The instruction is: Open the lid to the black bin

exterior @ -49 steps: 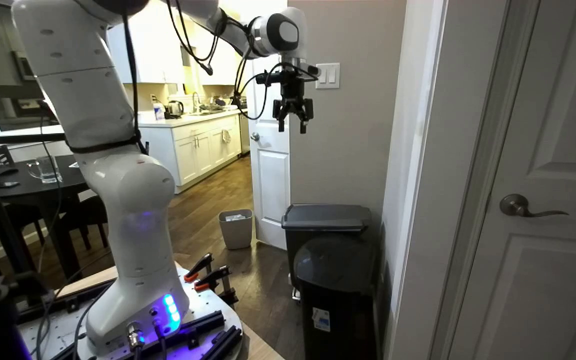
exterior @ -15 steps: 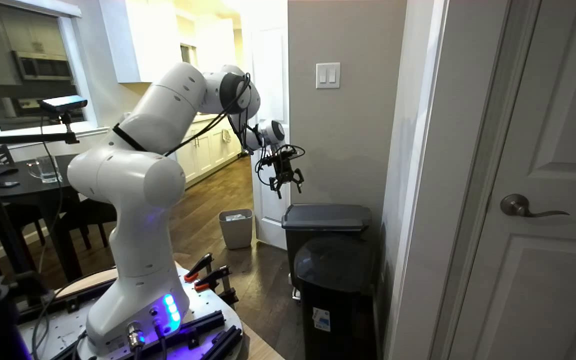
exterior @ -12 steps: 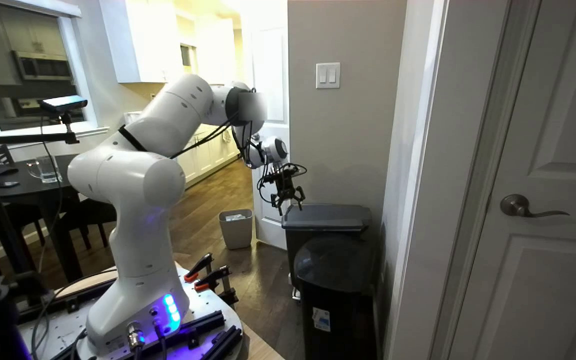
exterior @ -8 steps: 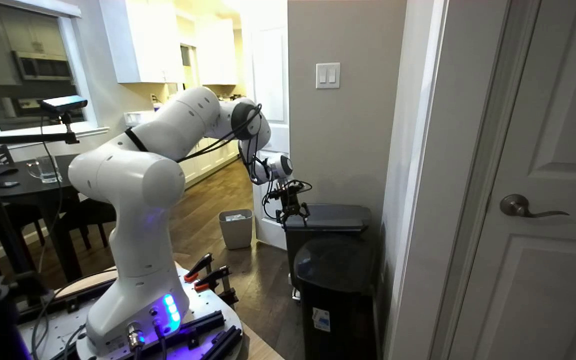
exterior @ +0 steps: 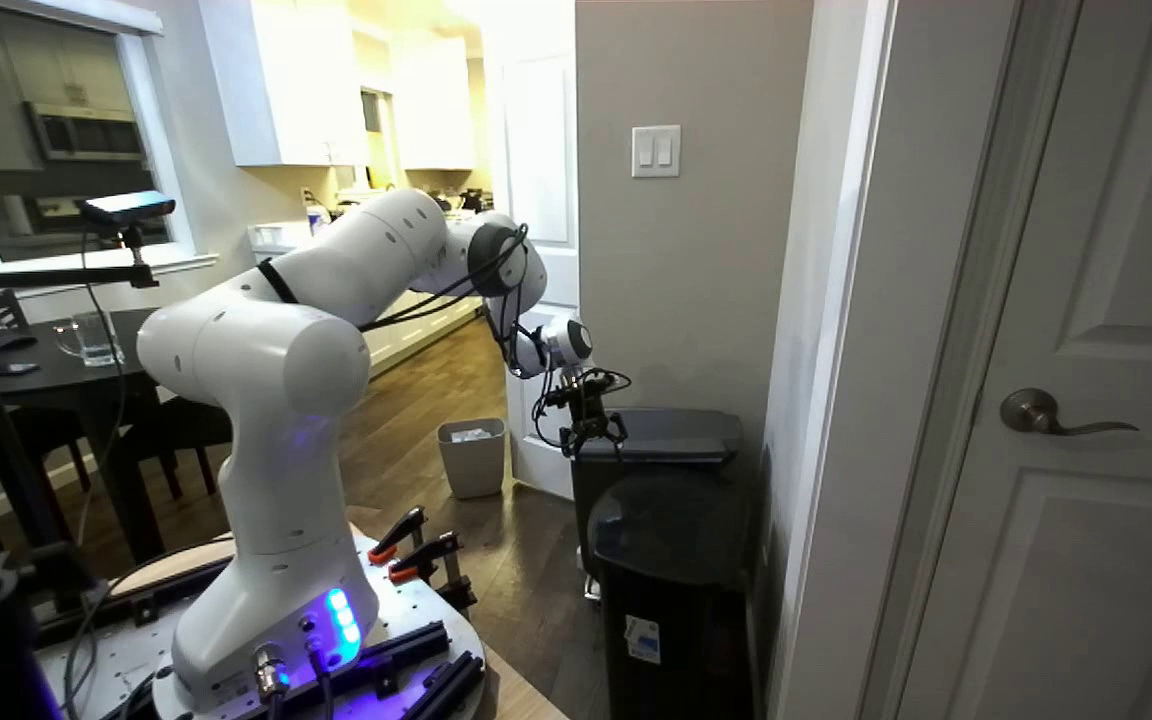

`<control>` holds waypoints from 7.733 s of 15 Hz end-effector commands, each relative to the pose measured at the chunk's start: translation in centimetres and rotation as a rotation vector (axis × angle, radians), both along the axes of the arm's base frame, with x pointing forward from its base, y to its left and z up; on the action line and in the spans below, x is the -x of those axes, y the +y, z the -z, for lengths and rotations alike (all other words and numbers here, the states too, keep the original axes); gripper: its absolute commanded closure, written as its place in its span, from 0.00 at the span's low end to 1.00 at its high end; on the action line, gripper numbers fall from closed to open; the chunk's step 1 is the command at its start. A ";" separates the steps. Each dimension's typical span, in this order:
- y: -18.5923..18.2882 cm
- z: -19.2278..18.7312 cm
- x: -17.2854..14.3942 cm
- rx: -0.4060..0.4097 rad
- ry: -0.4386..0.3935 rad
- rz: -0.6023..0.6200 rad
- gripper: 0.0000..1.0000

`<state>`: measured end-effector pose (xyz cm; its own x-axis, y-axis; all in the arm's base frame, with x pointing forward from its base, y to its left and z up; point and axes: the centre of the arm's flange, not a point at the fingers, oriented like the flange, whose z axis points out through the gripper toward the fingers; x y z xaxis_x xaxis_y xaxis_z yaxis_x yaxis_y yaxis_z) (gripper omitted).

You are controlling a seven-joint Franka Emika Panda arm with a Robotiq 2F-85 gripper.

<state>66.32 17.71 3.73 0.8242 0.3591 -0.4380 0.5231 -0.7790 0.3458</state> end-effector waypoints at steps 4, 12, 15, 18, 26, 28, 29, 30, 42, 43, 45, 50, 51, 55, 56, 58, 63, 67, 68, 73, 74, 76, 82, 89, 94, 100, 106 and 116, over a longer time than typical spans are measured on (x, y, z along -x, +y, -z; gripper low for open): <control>0.0 0.0 0.0 0.000 -0.001 0.000 0.00; 1.5 2.3 -1.3 -0.041 -0.027 -0.032 0.00; 3.2 4.2 -2.0 -0.057 -0.066 -0.057 0.00; 5.1 6.4 -2.2 -0.039 -0.086 -0.096 0.00; 9.0 9.9 -1.0 0.227 -0.097 -0.243 0.00; 10.7 9.3 0.1 0.281 -0.088 -0.273 0.00; 11.2 9.1 0.4 0.297 -0.085 -0.283 0.00; 11.6 9.0 0.7 0.310 -0.083 -0.293 0.00; 8.6 8.3 2.2 0.364 -0.091 -0.313 0.00; 8.6 8.3 2.2 0.364 -0.091 -0.312 0.00; 8.7 8.3 2.2 0.364 -0.091 -0.314 0.00; 8.2 8.6 1.8 0.363 -0.096 -0.306 0.00; 7.7 8.9 1.5 0.362 -0.098 -0.299 0.00; 5.2 10.3 -0.1 0.353 -0.100 -0.278 0.00; 4.5 10.5 -0.5 0.348 -0.096 -0.269 0.00; 3.0 11.3 -1.4 0.337 -0.085 -0.252 0.00; 1.8 11.8 -2.1 0.210 -0.039 -0.166 0.00; 1.0 12.1 -2.2 0.143 -0.025 -0.105 0.00; 0.8 12.0 -2.3 0.127 -0.019 -0.095 0.00; -0.2 11.7 -2.6 0.170 -0.073 -0.121 0.00; -0.3 11.7 -2.5 0.197 -0.088 -0.138 0.00; -0.5 11.7 -2.5 0.256 -0.109 -0.178 0.00; -0.9 11.7 -2.3 0.485 -0.164 -0.316 0.00; -0.4 8.6 -2.2 0.621 -0.252 -0.276 0.00; -0.5 6.6 -2.7 0.634 -0.294 -0.173 0.00; -1.2 4.8 -2.7 0.548 -0.330 -0.022 0.00; -1.9 3.6 -2.9 0.500 -0.375 0.146 0.00; -3.3 3.6 -3.0 0.487 -0.450 0.284 0.00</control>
<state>69.64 15.23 -0.67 0.9935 0.0162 -0.1128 0.1038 -0.5360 0.8378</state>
